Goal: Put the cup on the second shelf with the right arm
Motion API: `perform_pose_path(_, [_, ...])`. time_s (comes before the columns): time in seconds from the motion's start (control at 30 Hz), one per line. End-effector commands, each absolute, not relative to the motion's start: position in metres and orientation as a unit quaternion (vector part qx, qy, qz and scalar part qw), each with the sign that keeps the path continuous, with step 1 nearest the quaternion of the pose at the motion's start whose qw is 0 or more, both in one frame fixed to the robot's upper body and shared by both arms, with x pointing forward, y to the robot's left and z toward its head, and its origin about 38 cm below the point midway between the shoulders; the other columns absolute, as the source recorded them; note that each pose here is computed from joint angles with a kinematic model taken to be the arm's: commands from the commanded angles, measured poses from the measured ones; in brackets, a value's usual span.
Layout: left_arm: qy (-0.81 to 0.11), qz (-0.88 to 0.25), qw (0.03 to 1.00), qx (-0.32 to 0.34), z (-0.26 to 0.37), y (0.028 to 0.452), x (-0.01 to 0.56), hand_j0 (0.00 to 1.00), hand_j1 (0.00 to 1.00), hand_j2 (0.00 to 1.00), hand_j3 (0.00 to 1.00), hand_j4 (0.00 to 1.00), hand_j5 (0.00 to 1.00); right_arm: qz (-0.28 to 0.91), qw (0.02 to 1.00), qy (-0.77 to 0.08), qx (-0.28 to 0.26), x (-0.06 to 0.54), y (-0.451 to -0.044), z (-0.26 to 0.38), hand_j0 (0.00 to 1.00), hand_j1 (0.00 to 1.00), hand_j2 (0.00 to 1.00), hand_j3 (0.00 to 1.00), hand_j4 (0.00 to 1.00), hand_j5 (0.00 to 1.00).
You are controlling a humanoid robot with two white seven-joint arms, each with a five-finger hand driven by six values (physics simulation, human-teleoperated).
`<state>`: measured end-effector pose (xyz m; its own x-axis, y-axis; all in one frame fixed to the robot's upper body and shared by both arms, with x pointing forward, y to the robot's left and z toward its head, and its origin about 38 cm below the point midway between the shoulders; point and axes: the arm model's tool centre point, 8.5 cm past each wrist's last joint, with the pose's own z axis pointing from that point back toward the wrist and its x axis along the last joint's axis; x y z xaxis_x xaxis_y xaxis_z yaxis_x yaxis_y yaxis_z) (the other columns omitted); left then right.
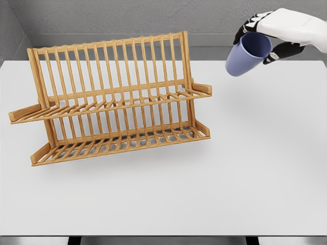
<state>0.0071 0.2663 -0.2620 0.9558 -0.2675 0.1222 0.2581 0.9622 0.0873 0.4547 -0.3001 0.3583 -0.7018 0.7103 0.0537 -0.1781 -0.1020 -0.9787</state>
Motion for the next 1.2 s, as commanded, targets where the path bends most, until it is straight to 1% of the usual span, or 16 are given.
perform_pose_path(0.0, [-0.068, -0.133, 0.988, 0.035, -0.262, 0.266, 0.008, 1.00, 1.00, 1.00, 1.00, 1.00, 1.00, 0.708, 0.306, -0.596, -0.223, 0.452, -0.295, 0.361, 0.64, 0.64, 0.64, 0.64, 0.64, 0.64])
perform_pose_path(0.27, [-0.066, -0.133, 0.988, 0.035, -0.262, 0.266, 0.007, 1.00, 1.00, 1.00, 1.00, 1.00, 1.00, 0.715, 0.261, -0.616, -0.202, 0.439, -0.261, 0.366, 0.64, 0.64, 0.64, 0.64, 0.64, 0.64])
perform_pose_path(0.63, [-0.066, -0.133, 0.988, 0.035, -0.262, 0.266, 0.007, 1.00, 1.00, 1.00, 1.00, 1.00, 1.00, 0.719, 0.223, -0.630, -0.191, 0.425, -0.237, 0.373, 0.64, 0.64, 0.64, 0.64, 0.64, 0.64])
perform_pose_path(1.03, [-0.066, -0.132, 0.988, 0.035, -0.262, 0.266, 0.007, 1.00, 1.00, 1.00, 1.00, 1.00, 1.00, 0.717, 0.198, -0.646, -0.169, 0.422, -0.212, 0.373, 0.64, 0.64, 0.64, 0.64, 0.64, 0.64])
perform_pose_path(1.17, [-0.066, -0.132, 0.988, 0.035, -0.262, 0.266, 0.007, 1.00, 1.00, 1.00, 1.00, 1.00, 1.00, 0.721, 0.193, -0.648, -0.153, 0.421, -0.200, 0.366, 0.64, 0.64, 0.64, 0.64, 0.64, 0.64])
